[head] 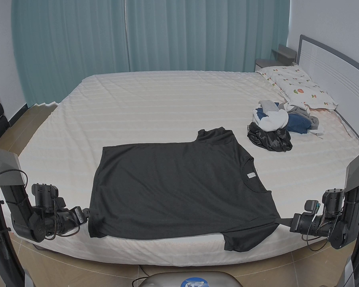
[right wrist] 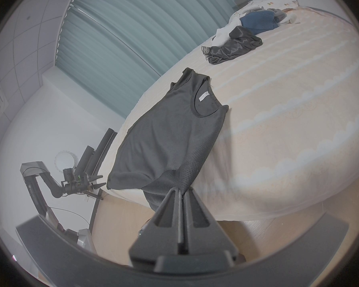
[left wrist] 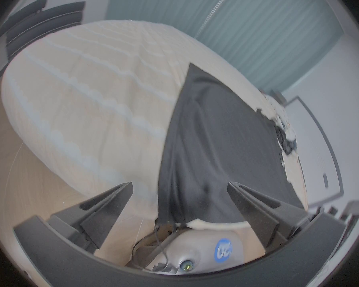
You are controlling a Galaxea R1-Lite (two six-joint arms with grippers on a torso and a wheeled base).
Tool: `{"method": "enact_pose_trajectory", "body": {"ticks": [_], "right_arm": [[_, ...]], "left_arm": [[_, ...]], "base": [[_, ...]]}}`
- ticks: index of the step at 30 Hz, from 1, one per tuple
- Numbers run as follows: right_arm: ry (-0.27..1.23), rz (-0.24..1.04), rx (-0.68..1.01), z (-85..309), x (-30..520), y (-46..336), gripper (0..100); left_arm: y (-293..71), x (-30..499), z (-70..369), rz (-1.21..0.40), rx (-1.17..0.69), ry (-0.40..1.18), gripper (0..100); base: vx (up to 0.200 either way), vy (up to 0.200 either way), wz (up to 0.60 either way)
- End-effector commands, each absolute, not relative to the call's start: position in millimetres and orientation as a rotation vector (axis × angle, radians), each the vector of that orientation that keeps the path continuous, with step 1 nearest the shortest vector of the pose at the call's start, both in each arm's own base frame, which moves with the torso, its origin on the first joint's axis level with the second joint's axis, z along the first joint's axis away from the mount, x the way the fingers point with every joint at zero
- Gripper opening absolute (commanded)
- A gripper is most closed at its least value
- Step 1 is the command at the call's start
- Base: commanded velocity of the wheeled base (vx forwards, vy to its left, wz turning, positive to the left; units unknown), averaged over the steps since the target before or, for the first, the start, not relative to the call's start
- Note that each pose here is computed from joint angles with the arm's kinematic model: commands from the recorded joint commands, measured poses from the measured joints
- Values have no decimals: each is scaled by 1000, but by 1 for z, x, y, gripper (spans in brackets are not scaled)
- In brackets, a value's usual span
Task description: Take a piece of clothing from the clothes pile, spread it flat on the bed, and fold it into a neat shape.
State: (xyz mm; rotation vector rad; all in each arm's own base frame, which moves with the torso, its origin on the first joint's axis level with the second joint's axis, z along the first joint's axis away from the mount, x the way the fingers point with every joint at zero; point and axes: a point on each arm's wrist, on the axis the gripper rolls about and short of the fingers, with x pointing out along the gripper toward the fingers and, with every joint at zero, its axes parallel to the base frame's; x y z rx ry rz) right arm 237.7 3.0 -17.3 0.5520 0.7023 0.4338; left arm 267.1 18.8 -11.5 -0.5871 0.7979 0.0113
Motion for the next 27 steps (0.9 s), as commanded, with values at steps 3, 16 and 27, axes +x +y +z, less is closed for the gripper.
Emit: {"method": "enact_pose_trajectory", "body": {"ticks": [3,16,27], "right_arm": [[704,434,561,-23,242,1,0],[708,460,569,-26,244,2,0],[714,485,587,-26,243,-1,0]], "left_arm": [[11,231,-24,-188,-479,922,100],[4,240,-46,-213,-365,920,100],[-4,245,-51,-208,-336,897,0]], "base": [[0,0,0],[0,0,0],[0,0,0]]}}
